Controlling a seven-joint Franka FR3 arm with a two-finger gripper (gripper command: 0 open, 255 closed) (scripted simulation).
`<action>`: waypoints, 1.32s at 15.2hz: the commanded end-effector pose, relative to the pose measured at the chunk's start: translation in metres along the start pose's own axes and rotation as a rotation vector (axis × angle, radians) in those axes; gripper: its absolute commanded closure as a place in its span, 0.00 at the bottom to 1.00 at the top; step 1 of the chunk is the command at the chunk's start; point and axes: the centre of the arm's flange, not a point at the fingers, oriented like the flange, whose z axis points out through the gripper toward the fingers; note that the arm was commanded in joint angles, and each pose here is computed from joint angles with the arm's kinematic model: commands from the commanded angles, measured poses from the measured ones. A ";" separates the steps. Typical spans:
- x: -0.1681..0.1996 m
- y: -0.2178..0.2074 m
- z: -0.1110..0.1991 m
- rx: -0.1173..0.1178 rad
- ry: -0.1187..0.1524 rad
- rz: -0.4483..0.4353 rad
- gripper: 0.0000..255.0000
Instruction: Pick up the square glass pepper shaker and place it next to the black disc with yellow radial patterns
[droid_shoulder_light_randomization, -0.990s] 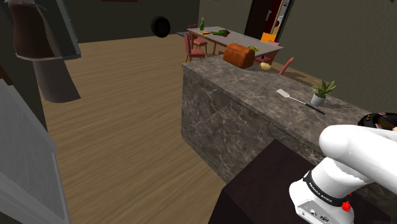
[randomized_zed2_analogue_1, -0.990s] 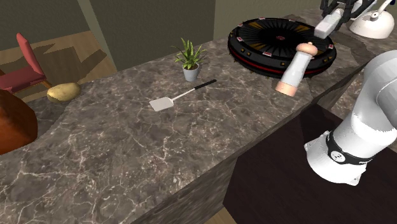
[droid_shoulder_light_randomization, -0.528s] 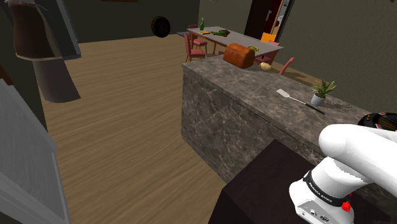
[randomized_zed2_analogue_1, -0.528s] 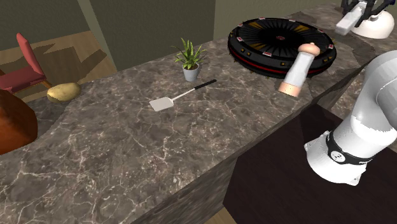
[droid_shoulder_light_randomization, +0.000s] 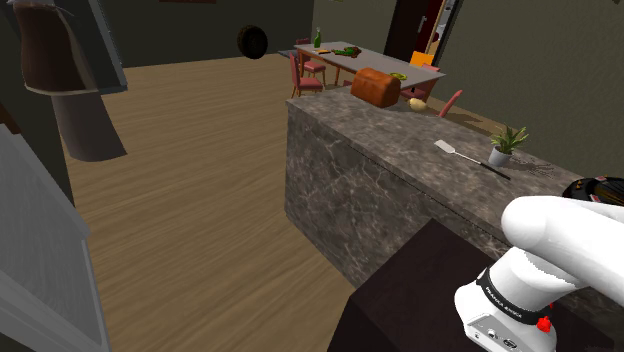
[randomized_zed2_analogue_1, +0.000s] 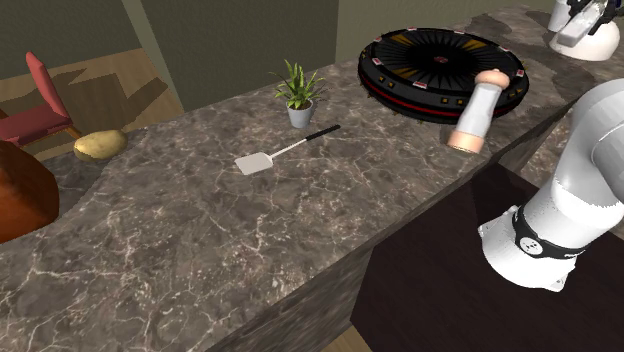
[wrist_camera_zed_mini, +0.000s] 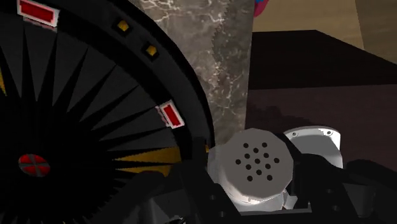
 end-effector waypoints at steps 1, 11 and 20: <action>-0.028 -0.008 -0.006 0.001 0.000 0.000 1.00; -0.134 -0.034 -0.024 0.001 0.000 0.000 1.00; -0.145 -0.034 0.023 0.001 0.000 0.000 1.00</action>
